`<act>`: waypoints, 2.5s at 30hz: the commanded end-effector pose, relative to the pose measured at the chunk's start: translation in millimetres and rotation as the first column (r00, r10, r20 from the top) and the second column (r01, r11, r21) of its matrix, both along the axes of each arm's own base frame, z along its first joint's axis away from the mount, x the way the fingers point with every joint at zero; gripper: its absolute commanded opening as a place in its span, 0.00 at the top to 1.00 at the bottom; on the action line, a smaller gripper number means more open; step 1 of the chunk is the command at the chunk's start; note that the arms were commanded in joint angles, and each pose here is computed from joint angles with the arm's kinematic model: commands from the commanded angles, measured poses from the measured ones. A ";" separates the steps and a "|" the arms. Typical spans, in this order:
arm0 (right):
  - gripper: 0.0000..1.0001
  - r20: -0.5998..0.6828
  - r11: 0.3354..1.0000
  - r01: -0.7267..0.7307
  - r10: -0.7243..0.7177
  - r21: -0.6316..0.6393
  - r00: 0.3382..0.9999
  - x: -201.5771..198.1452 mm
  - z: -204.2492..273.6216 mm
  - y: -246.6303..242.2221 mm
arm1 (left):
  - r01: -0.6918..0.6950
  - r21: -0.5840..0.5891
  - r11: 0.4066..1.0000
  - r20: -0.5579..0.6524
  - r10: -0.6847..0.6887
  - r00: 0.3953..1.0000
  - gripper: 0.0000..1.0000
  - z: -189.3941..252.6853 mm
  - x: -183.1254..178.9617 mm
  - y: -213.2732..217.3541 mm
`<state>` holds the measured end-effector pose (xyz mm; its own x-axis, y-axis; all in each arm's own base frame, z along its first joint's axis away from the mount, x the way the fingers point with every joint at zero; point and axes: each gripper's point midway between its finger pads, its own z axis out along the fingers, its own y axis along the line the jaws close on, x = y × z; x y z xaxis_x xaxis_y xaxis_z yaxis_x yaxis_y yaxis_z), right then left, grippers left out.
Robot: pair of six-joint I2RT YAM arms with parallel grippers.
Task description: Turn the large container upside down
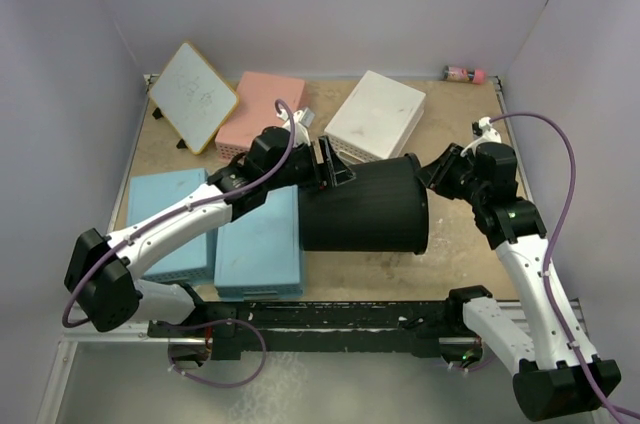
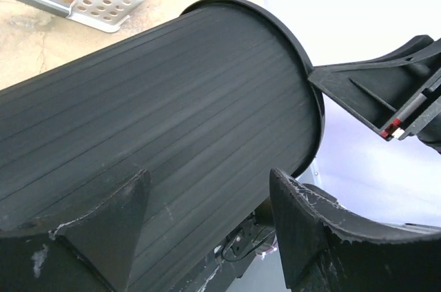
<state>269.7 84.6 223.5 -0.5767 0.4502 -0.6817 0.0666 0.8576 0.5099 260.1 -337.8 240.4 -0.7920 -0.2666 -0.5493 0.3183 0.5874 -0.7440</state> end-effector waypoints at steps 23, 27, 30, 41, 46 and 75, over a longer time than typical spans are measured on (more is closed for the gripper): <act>0.38 -0.042 0.976 -0.132 0.126 -0.174 0.991 -24.1 -5.0 -10.1 | -0.131 0.055 0.990 -0.084 0.135 0.987 0.29 -30.0 -10.5 54.5; 0.41 -0.053 0.970 -0.185 0.179 -0.156 0.982 -27.4 -9.6 -2.4 | -0.081 -0.052 0.995 -0.088 0.076 0.993 0.29 -17.9 -11.6 36.4; 0.53 -0.119 0.968 -0.191 0.173 -0.160 0.978 -30.8 -26.8 -4.1 | -0.060 -0.097 0.993 -0.078 0.053 0.996 0.29 -7.7 -9.9 28.7; 0.85 -0.178 0.980 -0.104 0.073 -0.171 0.981 -37.1 -49.3 -16.9 | 0.029 -0.250 0.968 -0.021 -0.036 0.999 0.29 43.9 -7.5 2.2; 0.85 -0.182 0.992 -0.108 0.095 -0.064 0.979 -40.6 -53.6 -1.1 | 0.085 -0.293 0.952 0.035 -0.079 0.996 0.29 80.7 -9.3 -9.7; 0.62 -0.216 0.990 -0.050 0.077 0.128 0.973 -50.8 -82.7 19.3 | 0.201 -0.403 0.893 0.214 -0.121 0.969 0.29 176.1 -10.5 -25.5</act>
<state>268.5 57.1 184.9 -0.4810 0.5633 -0.6718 0.2081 0.8177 0.5367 287.7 -331.5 330.1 -0.7450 -0.4123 -0.5244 0.3299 0.4556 -0.8268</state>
